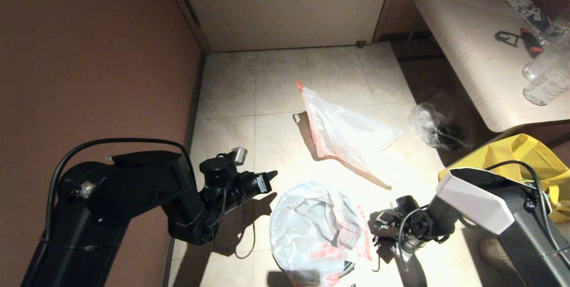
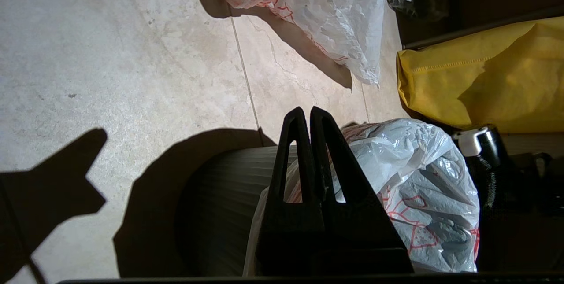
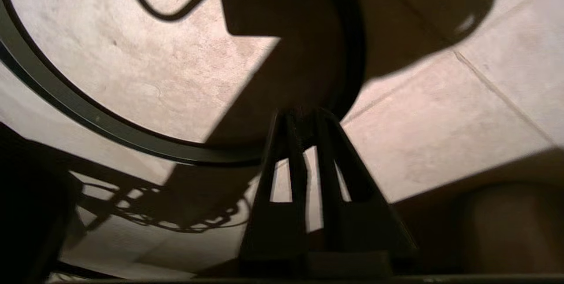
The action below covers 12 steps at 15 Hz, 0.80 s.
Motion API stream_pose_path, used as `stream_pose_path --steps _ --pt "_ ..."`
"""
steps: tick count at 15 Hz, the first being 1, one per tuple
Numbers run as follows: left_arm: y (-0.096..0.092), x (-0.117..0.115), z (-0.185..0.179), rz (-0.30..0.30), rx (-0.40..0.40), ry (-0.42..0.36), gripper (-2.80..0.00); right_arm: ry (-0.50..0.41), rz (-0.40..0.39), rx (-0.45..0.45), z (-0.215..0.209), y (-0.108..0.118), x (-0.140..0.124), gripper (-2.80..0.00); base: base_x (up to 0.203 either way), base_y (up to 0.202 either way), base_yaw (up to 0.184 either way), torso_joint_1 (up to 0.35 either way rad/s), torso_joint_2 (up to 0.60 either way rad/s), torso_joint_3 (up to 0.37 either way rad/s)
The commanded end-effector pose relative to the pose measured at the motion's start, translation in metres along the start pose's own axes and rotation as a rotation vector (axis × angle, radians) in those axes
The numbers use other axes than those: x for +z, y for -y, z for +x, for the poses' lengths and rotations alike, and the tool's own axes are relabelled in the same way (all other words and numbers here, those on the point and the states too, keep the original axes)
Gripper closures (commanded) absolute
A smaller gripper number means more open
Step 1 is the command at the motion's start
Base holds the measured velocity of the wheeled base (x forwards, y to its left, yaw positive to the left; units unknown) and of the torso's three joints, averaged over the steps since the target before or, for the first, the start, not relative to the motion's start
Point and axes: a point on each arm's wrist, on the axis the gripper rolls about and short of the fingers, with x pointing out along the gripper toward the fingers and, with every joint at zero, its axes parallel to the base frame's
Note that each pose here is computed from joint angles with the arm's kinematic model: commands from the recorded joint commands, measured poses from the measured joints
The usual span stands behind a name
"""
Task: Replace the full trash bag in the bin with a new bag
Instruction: Place the trash can ring on the trash can
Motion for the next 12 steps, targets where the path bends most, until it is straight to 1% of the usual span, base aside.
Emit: stream_pose_path --steps 1,2,4,6,8,12 --pt "0.0 -0.001 0.0 0.0 -0.004 0.003 0.0 -0.023 -0.025 0.029 0.019 -0.007 -0.005 -2.8 0.0 0.0 0.0 0.0 0.0 0.0" --pt "0.001 -0.001 0.001 0.0 -0.005 0.001 0.0 -0.002 -0.028 0.055 0.021 -0.007 -0.002 -2.8 0.0 0.0 0.0 0.0 0.0 0.0" --pt "0.001 -0.001 0.001 0.001 -0.005 0.001 0.0 0.038 -0.022 0.044 0.03 -0.002 0.008 -2.8 0.0 0.0 0.0 0.0 0.0 0.0" --pt "0.001 -0.001 0.001 0.0 -0.005 0.001 0.0 0.056 -0.012 0.032 0.038 0.005 0.013 -2.8 0.0 0.0 0.0 0.0 0.0 0.0" --pt "0.001 -0.001 0.001 0.001 -0.005 0.001 0.0 0.056 -0.021 0.025 0.048 0.011 0.01 -2.8 0.0 0.0 0.0 0.0 0.0 0.0" --pt "0.001 -0.001 0.001 0.0 -0.005 0.002 0.0 0.053 -0.039 0.016 0.07 0.014 0.004 -2.8 0.0 0.0 0.0 0.0 0.0 0.0"
